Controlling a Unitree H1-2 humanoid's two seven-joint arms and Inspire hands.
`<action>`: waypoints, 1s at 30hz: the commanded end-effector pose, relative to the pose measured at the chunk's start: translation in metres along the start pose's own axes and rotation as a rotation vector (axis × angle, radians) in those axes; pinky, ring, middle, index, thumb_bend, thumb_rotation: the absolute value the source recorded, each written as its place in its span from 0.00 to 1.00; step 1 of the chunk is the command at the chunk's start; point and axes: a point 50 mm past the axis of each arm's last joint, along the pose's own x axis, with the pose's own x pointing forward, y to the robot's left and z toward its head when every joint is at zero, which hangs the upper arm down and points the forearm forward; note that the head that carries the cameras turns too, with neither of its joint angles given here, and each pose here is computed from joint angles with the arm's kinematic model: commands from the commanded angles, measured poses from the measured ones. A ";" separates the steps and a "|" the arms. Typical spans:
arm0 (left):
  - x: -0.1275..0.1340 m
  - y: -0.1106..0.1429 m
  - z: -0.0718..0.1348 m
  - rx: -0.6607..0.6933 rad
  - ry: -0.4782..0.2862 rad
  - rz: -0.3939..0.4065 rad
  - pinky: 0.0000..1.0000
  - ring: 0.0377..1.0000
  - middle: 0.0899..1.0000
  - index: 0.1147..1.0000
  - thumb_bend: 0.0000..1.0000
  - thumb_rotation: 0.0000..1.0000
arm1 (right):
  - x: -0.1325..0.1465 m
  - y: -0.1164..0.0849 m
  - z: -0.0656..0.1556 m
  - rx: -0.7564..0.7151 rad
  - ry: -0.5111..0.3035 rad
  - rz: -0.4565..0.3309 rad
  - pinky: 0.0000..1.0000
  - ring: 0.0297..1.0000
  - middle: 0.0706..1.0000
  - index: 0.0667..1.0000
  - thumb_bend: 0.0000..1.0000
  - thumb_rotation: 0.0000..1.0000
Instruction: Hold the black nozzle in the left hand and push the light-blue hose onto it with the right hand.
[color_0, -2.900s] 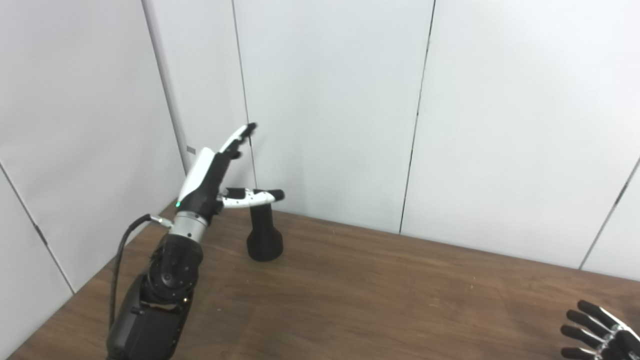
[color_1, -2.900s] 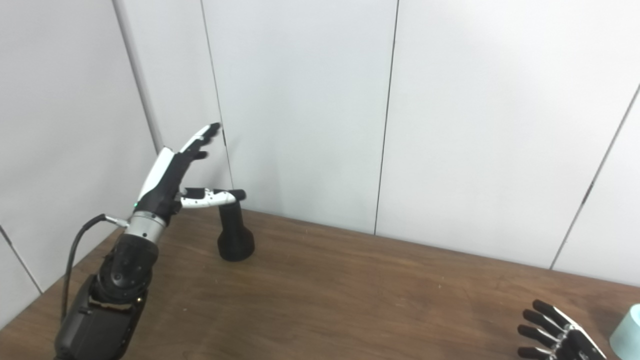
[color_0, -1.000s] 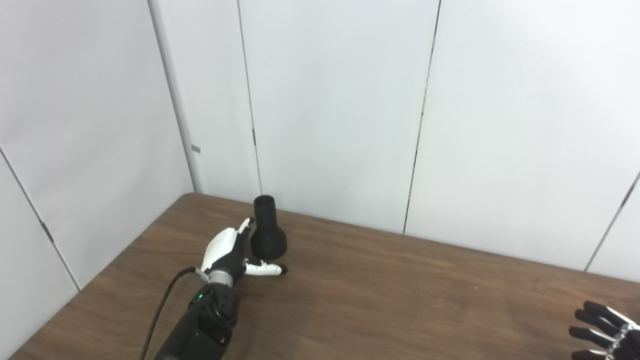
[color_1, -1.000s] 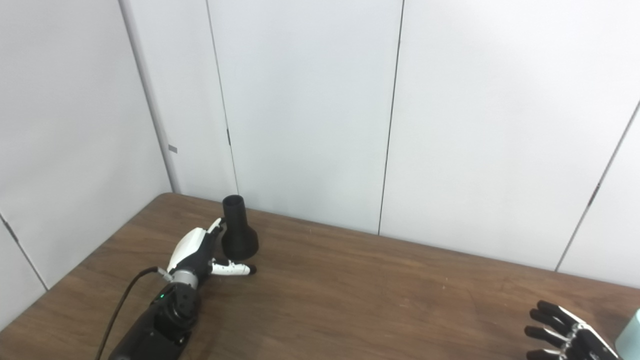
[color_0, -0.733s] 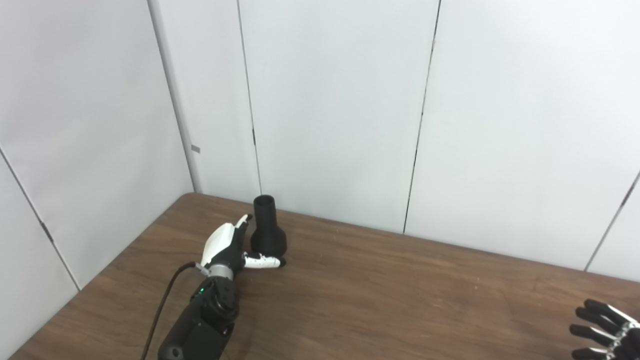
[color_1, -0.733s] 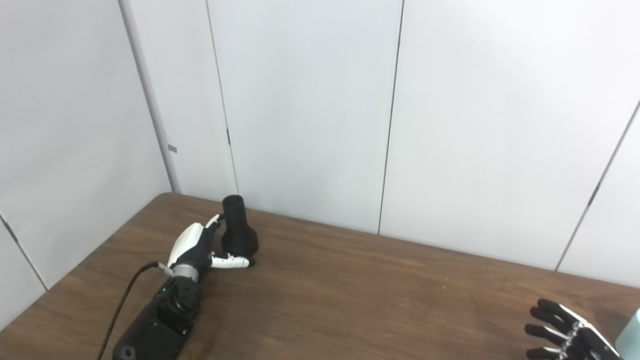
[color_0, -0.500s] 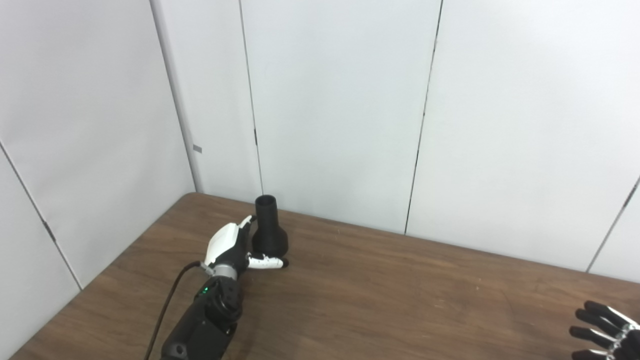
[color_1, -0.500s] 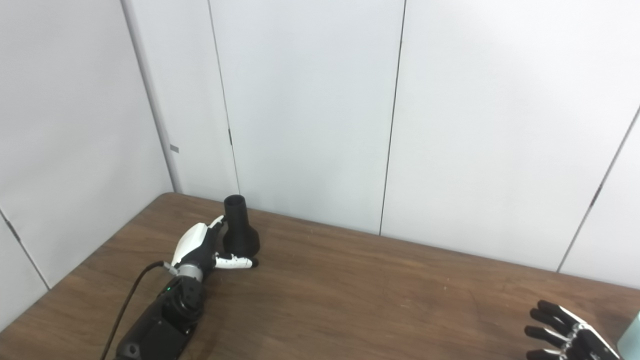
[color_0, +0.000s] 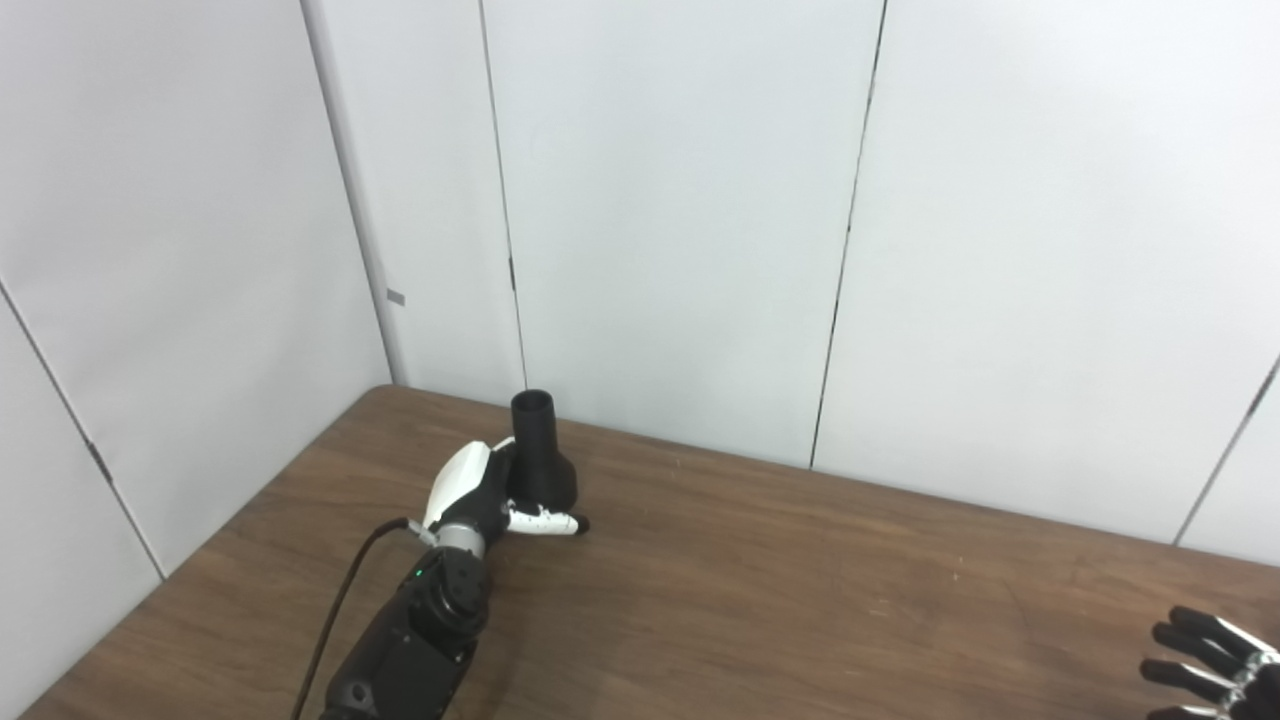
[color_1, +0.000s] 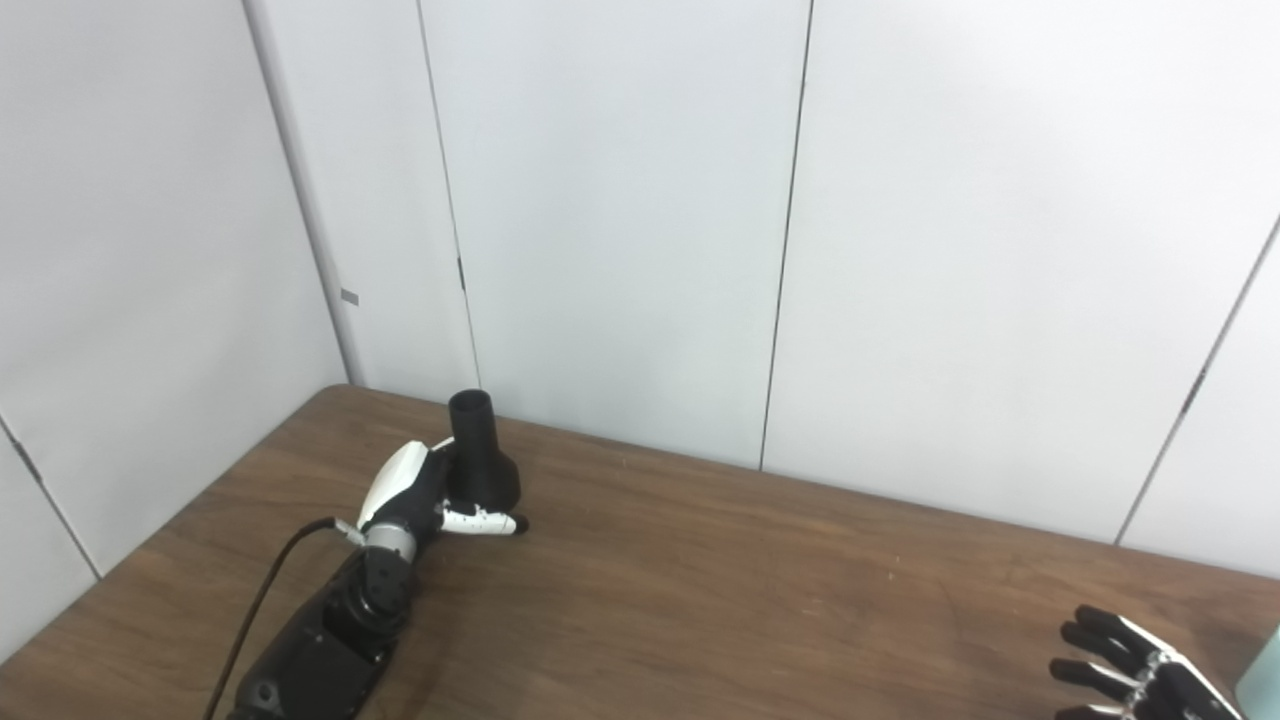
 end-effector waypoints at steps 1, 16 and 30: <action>0.007 -0.005 0.014 -0.013 -0.045 -0.015 0.83 0.83 0.70 0.71 0.85 0.15 | 0.003 -0.003 0.016 -0.019 -0.071 -0.008 0.53 0.69 0.75 0.75 0.65 0.06; 0.006 -0.026 0.006 0.031 -0.106 0.053 0.48 0.49 0.40 0.43 0.53 0.00 | 0.002 -0.004 0.019 -0.021 -0.068 -0.015 0.54 0.68 0.75 0.74 0.64 0.08; -0.009 -0.050 0.012 0.058 -0.174 -0.048 0.44 0.49 0.40 0.43 0.53 0.00 | 0.006 0.003 0.020 -0.014 -0.077 -0.020 0.54 0.67 0.74 0.73 0.65 0.12</action>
